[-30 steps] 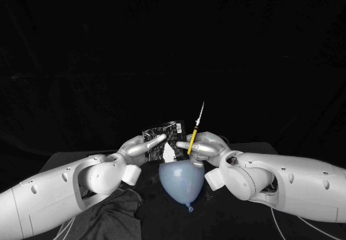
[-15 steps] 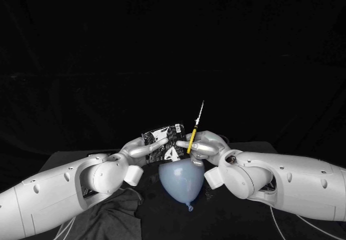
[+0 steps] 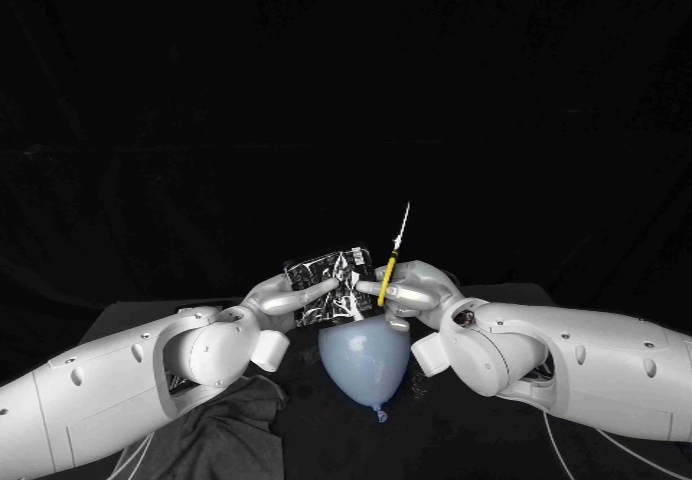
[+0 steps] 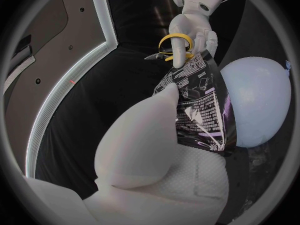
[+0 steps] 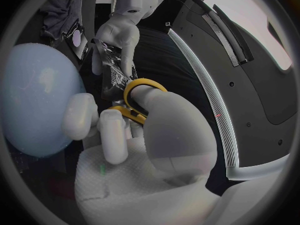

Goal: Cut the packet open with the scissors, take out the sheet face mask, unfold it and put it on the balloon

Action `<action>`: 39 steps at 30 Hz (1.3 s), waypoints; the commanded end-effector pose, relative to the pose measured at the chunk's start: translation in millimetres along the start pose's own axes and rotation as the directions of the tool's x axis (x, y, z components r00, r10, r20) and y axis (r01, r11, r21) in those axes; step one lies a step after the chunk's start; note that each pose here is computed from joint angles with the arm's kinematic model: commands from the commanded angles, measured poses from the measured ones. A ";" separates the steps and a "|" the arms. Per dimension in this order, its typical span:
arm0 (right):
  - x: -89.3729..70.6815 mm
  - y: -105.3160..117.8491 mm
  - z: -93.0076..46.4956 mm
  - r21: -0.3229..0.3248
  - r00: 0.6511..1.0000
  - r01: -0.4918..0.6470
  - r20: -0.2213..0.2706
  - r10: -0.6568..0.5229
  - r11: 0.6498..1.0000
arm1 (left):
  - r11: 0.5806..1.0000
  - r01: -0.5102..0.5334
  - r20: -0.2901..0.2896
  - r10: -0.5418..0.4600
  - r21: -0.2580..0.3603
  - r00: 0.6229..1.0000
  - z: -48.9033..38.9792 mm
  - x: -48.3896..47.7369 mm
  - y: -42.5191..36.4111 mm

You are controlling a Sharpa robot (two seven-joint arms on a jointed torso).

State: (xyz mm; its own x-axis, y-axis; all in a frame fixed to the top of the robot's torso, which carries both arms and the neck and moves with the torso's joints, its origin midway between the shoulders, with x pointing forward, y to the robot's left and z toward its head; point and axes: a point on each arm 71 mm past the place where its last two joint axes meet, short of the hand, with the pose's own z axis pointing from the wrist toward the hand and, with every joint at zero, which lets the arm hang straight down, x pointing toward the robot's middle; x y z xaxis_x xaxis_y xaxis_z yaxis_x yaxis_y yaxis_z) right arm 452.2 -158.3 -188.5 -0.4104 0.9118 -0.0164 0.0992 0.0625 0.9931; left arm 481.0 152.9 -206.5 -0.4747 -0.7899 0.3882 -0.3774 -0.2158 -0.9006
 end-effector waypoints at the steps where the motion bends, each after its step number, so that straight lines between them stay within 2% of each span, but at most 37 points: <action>1: 1.9 2.2 -0.3 -0.023 1.000 0.013 -0.021 -0.014 1.000 | 1.000 -0.010 0.011 0.010 0.029 1.000 1.0 2.0 -2.9; 7: -1.8 3.6 -3.6 -0.043 1.000 -0.002 -0.026 0.001 0.999 | 0.999 -0.026 0.051 0.025 0.026 0.998 0.0 -2.4 -3.1; 12: -11.1 3.9 -10.4 -0.048 1.000 -0.017 -0.015 0.016 0.999 | 0.999 -0.041 0.079 0.040 0.019 0.996 -1.0 -5.6 -3.3; 20: -28.1 1.8 -24.4 -0.034 0.999 -0.050 -0.003 0.050 0.998 | 0.998 -0.054 0.074 0.052 0.020 0.996 2.6 -1.4 -6.6; 27: -38.6 -13.8 -45.3 0.021 0.993 -0.119 -0.010 0.119 0.993 | 0.999 -0.041 0.046 0.040 0.033 0.998 9.6 5.8 -9.7; 34: -38.5 -38.2 -70.2 0.098 0.976 -0.198 -0.068 0.205 0.975 | 0.999 -0.020 0.020 0.019 0.040 1.000 15.3 11.4 -9.8; 39: -37.6 -47.0 -80.5 0.134 0.967 -0.223 -0.091 0.236 0.965 | 0.999 -0.011 0.007 0.011 0.040 1.000 17.3 13.7 -9.2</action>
State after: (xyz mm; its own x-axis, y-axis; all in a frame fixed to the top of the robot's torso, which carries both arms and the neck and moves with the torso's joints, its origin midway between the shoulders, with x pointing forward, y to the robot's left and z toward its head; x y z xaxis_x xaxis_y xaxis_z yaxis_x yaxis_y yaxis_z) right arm 394.3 -233.3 -225.9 -0.4019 0.9001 0.1683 0.2844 -0.0520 0.9573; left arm 492.0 137.8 -199.6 -0.4533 -0.8192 0.3513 -0.3440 -0.2027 -0.9168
